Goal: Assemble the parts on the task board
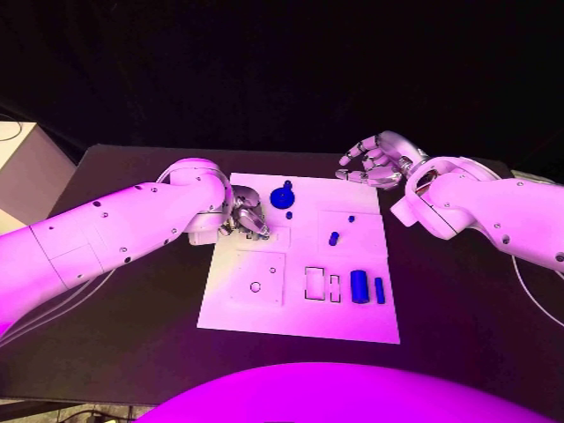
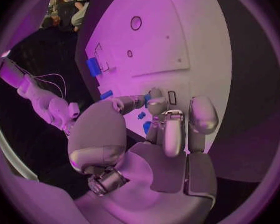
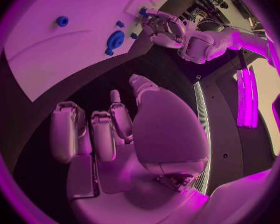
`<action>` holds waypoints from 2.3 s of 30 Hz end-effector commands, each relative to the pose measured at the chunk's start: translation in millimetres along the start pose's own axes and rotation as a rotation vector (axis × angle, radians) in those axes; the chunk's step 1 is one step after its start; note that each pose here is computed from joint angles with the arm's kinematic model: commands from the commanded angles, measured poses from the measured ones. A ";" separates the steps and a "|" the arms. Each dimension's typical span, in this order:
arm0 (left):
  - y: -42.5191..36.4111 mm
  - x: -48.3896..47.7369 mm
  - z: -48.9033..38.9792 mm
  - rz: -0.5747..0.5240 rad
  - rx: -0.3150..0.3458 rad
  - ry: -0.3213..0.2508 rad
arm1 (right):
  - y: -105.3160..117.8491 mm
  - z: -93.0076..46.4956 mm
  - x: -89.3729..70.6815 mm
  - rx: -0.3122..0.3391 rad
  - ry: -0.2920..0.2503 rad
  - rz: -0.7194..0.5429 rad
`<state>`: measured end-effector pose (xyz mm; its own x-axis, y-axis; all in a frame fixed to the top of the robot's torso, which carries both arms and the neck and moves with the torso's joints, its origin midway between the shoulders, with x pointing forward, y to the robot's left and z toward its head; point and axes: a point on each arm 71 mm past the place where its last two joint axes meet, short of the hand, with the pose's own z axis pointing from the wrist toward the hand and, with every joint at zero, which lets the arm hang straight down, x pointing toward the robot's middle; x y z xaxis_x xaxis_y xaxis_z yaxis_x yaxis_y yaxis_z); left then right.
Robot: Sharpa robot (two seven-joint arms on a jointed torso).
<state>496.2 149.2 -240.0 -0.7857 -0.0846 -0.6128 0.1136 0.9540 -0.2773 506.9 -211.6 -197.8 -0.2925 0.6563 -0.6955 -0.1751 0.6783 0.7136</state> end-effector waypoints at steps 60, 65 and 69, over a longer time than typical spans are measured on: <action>-3.2 3.1 6.8 0.055 -0.032 0.068 | -0.4 -0.2 3.5 -0.007 0.020 0.000; -2.9 2.5 7.4 0.043 -0.036 0.056 | -0.4 -0.4 3.4 -0.008 0.020 0.000; -3.1 2.1 8.1 0.037 -0.038 0.049 | -0.4 -0.5 3.4 -0.008 0.019 0.001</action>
<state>500.2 142.6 -240.9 -0.8093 -0.0404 -0.5860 0.1320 0.9596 -0.2484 506.3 -211.2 -200.2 -0.2995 0.6548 -0.6939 -0.1724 0.6782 0.7144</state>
